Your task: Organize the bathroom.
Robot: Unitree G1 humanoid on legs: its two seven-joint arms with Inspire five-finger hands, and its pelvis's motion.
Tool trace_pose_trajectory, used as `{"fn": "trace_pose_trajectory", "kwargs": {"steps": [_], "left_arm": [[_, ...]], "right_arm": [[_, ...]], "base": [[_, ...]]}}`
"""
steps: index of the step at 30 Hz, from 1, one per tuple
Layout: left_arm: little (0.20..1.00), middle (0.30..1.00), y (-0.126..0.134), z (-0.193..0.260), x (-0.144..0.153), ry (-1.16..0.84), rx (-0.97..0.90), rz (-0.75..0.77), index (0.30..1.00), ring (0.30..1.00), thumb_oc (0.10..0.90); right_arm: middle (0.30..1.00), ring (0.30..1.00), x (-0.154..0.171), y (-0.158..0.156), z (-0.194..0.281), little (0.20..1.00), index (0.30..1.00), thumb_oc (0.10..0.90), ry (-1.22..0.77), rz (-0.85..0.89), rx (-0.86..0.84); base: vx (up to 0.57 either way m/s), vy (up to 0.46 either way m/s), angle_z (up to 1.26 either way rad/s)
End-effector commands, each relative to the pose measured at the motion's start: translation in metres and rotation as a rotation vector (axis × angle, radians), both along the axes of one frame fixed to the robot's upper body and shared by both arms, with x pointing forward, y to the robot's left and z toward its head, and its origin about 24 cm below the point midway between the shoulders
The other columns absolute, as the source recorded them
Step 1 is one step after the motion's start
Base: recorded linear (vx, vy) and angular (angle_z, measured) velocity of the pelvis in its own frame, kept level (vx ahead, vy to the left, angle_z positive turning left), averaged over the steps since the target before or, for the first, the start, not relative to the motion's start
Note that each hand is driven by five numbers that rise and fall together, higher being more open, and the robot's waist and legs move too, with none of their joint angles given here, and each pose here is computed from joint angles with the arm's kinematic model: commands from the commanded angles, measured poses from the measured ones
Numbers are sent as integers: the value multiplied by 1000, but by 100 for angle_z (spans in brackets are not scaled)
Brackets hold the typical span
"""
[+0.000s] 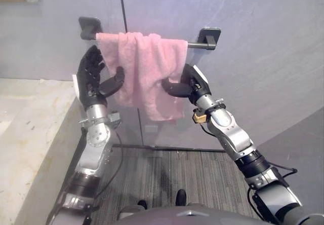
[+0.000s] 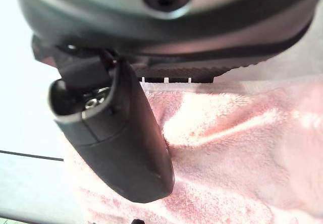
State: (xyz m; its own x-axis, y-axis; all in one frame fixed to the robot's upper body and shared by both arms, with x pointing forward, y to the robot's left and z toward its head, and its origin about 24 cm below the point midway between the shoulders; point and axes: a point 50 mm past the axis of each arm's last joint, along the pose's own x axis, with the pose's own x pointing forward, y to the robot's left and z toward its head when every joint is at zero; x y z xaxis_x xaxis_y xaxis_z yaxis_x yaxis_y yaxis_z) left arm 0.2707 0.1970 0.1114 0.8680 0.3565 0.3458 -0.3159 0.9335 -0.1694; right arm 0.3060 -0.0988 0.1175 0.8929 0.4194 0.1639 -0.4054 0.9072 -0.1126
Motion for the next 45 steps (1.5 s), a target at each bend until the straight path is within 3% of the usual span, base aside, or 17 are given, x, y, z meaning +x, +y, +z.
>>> {"fn": "trace_pose_trajectory", "kwargs": {"steps": [1, 12, 26, 30, 32, 40, 43, 45], "left_arm": [[300, 300, 1, 39, 13, -178, 153, -19, 300, 300, 400], [300, 300, 14, 37, 14, -174, 119, 52, 300, 300, 400], [319, 319, 8, 18, -8, -219, -138, 267, 319, 319, 413], [356, 356, 7, 17, -13, -256, -172, 343, 356, 356, 438], [444, 444, 6, 19, -14, -266, -183, 375, 444, 444, 496], [392, 392, 9, 14, -19, -246, -204, 439, 392, 392, 461], [408, 408, 10, 11, -19, -232, -207, 442, 408, 408, 472], [474, 474, 10, 7, -18, -202, -201, 423, 474, 474, 516]], "right_arm": [[300, 300, -4, 0, 23, 300, 300, 400, -151, 12, 57], [300, 300, -4, -7, 18, 300, 300, 400, -148, -52, 90], [300, 300, -19, -16, -2, 300, 300, 400, -108, -382, 384], [300, 300, -18, -17, -3, 300, 300, 400, -94, -443, 432], [300, 300, -19, -17, -4, 300, 300, 400, -92, -471, 452], [300, 300, -22, -20, -6, 300, 300, 400, -90, -500, 459], [300, 300, -22, -21, -6, 300, 300, 400, -95, -501, 454], [300, 300, -22, -21, -6, 300, 300, 400, -98, -496, 447]], "base": [[0, 0, 0], [0, 0, 0], [1, 3, -2], [3, 2, -1], [0, 0, 0], [0, 0, 0], [0, 0, 0], [0, 0, 0]]}}
